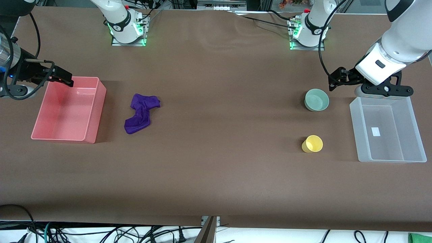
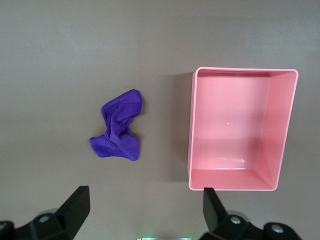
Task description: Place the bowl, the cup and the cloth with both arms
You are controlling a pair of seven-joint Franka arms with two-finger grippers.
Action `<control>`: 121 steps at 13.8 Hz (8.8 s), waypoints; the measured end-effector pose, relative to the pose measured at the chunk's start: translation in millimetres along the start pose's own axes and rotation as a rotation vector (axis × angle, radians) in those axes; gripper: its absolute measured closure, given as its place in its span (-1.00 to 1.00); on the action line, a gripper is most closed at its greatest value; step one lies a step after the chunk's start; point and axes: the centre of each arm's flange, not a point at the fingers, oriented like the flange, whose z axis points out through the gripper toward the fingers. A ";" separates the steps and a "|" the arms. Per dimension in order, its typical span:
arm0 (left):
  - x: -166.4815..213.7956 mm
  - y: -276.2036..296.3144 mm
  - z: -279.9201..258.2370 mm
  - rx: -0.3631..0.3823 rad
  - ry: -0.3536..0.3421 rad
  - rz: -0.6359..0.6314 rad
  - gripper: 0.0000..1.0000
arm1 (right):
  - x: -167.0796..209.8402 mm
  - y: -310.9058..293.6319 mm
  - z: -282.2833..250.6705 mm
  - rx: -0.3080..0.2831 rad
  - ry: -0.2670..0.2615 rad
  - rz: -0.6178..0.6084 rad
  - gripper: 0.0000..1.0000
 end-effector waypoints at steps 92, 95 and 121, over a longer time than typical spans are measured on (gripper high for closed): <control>111.3 -160.9 254.2 -0.062 -0.201 0.331 0.92 | 12.2 28.8 8.5 -0.053 -0.039 -0.109 -1.00; 85.3 -205.4 206.5 0.155 -0.323 0.475 0.92 | 13.5 25.4 3.9 -0.053 -0.028 -0.115 -1.00; 66.3 -77.6 97.0 0.029 -0.111 0.237 -1.00 | 14.1 22.3 1.2 -0.053 -0.021 -0.111 -1.00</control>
